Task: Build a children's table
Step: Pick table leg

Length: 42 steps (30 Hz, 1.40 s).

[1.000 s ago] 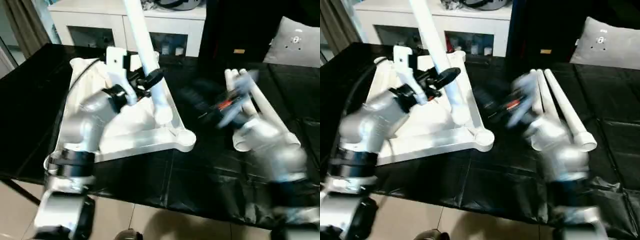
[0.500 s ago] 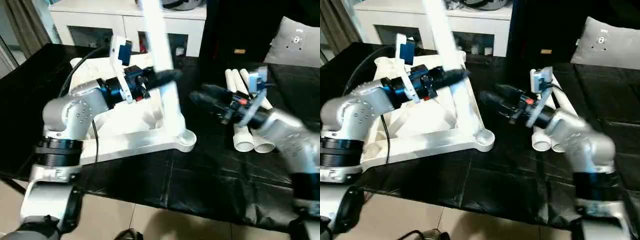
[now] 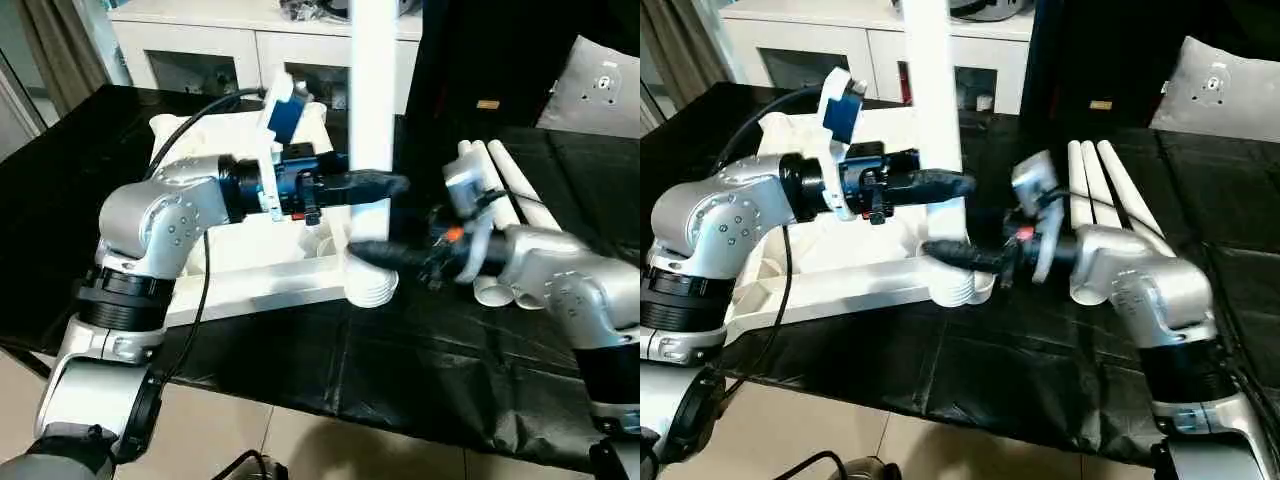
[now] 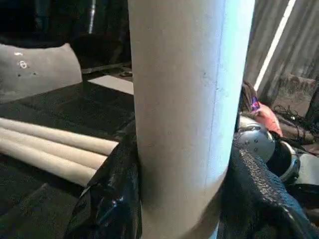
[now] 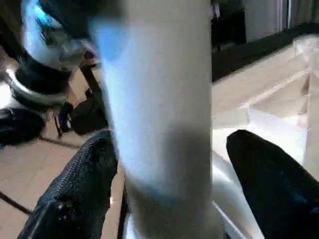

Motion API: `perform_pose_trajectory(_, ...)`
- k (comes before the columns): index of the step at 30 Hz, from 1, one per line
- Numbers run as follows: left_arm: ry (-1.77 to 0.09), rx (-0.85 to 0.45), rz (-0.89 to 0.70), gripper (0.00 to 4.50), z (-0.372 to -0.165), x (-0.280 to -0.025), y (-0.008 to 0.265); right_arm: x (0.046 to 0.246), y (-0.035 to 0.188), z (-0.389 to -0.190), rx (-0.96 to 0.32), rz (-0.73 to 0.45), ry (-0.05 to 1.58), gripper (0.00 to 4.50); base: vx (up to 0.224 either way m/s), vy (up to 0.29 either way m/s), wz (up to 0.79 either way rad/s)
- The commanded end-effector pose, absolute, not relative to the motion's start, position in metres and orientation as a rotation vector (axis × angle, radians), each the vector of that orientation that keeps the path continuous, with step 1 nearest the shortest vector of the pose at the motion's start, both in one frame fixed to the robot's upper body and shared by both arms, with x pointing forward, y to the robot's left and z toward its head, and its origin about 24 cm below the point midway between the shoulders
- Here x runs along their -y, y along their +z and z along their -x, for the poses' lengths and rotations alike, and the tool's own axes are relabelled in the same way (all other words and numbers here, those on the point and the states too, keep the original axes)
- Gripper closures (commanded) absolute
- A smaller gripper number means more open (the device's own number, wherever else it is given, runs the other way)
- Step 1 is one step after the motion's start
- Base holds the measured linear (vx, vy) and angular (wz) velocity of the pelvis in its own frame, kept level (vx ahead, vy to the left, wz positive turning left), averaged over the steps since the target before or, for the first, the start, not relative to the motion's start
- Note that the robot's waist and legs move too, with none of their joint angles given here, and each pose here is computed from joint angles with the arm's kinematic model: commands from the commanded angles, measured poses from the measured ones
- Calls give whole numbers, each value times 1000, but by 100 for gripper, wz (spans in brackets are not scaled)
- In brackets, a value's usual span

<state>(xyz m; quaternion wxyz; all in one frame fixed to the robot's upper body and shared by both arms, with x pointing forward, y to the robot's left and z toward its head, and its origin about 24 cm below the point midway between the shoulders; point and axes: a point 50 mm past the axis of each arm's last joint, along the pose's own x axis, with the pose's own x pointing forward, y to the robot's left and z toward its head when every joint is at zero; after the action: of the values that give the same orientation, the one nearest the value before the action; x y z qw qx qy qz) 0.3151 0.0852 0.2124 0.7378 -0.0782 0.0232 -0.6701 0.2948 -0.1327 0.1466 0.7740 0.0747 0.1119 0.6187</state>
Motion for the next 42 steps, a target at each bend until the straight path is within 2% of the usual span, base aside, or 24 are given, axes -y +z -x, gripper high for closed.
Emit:
perform_pose_trajectory(1, -1497, -15, 126, 262, -313, -83, 221, 132, 145, -298, -272, -124, 1320, 109, 0, 0, 0)
perform_pose_trajectory(3, -1499, -19, 117, 262, -312, -83, 219, 132, 144, -300, -278, -131, 1310, 138, 0, 0, 0)
perform_pose_trajectory(7, -1503, -26, 104, 262, -312, -82, 216, 130, 145, -301, -272, -150, 1315, 158, 0, 0, 0)
perform_pose_trajectory(11, -1497, -26, 95, 262, -314, -82, 216, 130, 144, -301, -275, -150, 1323, 206, 0, 0, 0)
perform_pose_trajectory(16, -1464, -27, 68, 262, -317, -84, 213, 128, 141, -299, -280, -153, 1327, 237, 0, 0, 0)
perform_pose_trajectory(22, -1373, -27, -1, 262, -322, -86, 206, 125, 138, -300, -271, -164, 1296, 246, 0, 0, 0)
perform_pose_trajectory(23, -1352, -24, 20, 206, -324, -86, 206, 124, 137, -300, -269, -167, 1287, 248, 0, 0, 0)
perform_pose_trajectory(24, -1324, -30, 53, 192, -327, -87, 205, 123, 136, -301, -264, -172, 1271, 249, 0, 0, 0)
perform_pose_trajectory(29, -1317, -17, 76, 192, -322, -89, 198, 119, 131, -304, -235, -188, 1204, 253, 0, 0, 0)
perform_pose_trajectory(42, -1048, 72, -26, 192, -316, -79, 173, 99, 124, -310, -124, -211, 999, 253, 0, 0, 0)
